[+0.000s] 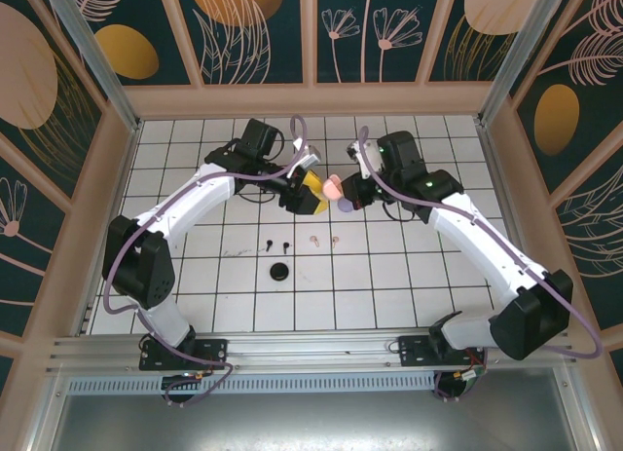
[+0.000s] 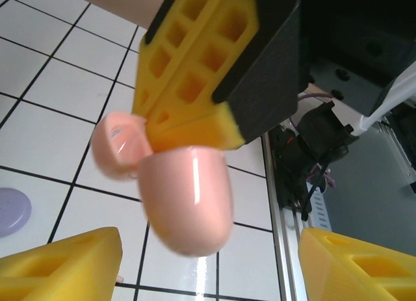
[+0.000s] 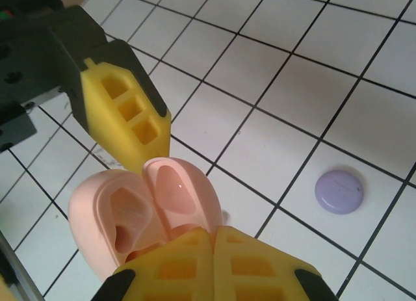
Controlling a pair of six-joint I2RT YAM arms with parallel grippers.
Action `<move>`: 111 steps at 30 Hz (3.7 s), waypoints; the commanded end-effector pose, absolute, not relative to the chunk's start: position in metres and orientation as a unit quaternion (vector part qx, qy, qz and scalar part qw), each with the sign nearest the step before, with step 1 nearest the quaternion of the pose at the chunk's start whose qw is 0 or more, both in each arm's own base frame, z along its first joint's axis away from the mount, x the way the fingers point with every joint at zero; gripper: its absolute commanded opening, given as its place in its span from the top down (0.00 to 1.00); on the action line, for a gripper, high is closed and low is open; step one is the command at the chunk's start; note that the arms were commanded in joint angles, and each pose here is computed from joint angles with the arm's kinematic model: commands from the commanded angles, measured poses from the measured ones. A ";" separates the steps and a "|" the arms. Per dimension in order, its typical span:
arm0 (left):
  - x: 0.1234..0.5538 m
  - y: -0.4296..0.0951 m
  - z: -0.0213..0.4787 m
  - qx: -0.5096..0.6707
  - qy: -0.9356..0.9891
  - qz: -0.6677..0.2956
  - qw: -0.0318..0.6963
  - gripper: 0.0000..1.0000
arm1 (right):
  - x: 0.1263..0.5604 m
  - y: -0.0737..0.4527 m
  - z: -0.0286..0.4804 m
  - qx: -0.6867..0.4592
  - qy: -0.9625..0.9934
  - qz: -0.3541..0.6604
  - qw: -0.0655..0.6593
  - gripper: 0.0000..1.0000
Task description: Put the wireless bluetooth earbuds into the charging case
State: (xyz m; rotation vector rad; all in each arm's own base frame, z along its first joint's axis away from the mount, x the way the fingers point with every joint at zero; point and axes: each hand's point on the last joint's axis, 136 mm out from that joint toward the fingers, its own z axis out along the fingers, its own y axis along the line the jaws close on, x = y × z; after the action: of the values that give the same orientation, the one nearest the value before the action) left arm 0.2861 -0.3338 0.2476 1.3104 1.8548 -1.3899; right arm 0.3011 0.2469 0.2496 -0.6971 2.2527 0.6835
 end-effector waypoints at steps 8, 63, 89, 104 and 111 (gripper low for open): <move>0.280 -0.334 0.251 0.495 0.660 -0.515 0.233 0.29 | 0.294 0.266 0.253 -0.301 0.860 0.245 0.332 1.00; 0.329 -0.310 0.318 0.349 0.637 -0.457 0.514 1.00 | 0.294 0.224 0.325 -0.128 0.839 0.309 0.430 0.39; 0.330 -0.215 0.400 0.127 0.567 -0.366 0.727 1.00 | 0.309 0.308 0.068 -0.153 0.969 0.098 0.169 0.53; 0.323 -0.209 0.411 0.124 0.557 -0.364 0.737 1.00 | 0.300 0.315 0.027 -0.185 0.973 0.045 0.129 0.56; 0.324 -0.209 0.410 0.124 0.559 -0.364 0.735 1.00 | 0.298 0.317 0.020 -0.191 0.973 0.041 0.123 0.59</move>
State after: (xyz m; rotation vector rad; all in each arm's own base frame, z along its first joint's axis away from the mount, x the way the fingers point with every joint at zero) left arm 0.3275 -0.2141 0.3991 0.2890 1.2684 -0.7943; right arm 0.2993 0.3175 0.0233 -0.5214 2.8315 0.1701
